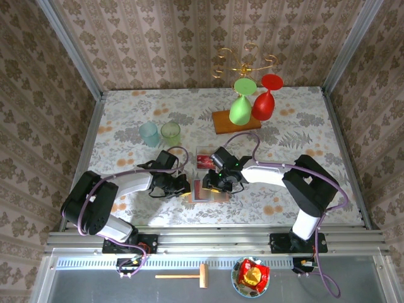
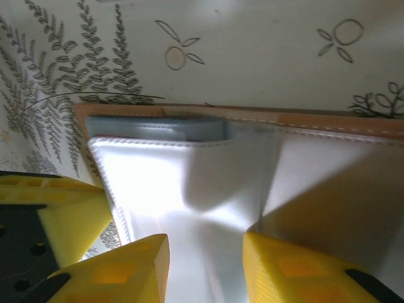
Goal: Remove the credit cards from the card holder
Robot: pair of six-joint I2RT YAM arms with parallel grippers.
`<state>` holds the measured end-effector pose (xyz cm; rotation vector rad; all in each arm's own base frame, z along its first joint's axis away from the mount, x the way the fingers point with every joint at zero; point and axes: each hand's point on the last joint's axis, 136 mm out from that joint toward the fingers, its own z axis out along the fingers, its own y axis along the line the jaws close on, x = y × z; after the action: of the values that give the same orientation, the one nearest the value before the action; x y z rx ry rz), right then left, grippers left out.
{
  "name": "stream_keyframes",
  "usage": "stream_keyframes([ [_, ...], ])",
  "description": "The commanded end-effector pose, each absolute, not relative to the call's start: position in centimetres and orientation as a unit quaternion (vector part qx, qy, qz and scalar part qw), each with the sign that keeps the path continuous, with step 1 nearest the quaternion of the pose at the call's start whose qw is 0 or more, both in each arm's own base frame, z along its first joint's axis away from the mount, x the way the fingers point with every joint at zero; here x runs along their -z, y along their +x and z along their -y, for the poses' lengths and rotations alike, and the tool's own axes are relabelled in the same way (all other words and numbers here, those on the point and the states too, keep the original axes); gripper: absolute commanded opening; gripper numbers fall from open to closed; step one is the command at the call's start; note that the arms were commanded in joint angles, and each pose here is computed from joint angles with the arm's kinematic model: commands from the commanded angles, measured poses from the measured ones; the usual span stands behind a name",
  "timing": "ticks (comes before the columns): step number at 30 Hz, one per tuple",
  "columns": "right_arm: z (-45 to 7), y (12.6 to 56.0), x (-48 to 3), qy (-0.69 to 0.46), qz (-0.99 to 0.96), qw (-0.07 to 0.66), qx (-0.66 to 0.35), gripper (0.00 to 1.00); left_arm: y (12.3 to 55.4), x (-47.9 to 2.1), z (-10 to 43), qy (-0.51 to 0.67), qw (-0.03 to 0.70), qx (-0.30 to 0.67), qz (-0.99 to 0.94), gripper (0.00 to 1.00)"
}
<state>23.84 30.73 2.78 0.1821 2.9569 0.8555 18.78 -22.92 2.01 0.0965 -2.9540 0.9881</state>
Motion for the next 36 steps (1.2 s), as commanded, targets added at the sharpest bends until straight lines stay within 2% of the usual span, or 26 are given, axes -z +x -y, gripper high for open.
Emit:
stream_keyframes([
  [1, -30.3, 23.5, -2.9, 0.057, -0.957, 0.03, -0.282, 0.36, 17.9, -1.3, 21.9, 0.029, 0.033, -0.281, 0.959, 0.07],
  [14, -30.0, 23.3, -2.9, 0.062, -0.948, 0.027, -0.311, 0.33, 20.0, -6.3, 25.2, 0.024, -0.009, -0.336, 0.941, 0.1],
  [21, -30.1, 23.6, -3.3, 0.06, -0.946, 0.026, -0.317, 0.31, 20.8, -5.9, 26.3, 0.035, -0.006, -0.349, 0.936, 0.1],
  [25, -30.3, 23.9, -4.9, 0.053, -0.943, 0.039, -0.327, 0.28, 20.5, -5.4, 25.3, 0.041, -0.018, -0.331, 0.943, 0.09],
  [31, -32.5, 24.3, -6.3, 0.036, -0.927, 0.031, -0.373, 0.18, 20.3, -4.7, 24.5, 0.043, -0.015, -0.315, 0.948, 0.09],
  [36, -33.3, 24.2, -5.5, 0.033, -0.927, 0.016, -0.374, 0.17, 19.5, -3.7, 23.3, 0.05, -0.015, -0.293, 0.955, 0.08],
])
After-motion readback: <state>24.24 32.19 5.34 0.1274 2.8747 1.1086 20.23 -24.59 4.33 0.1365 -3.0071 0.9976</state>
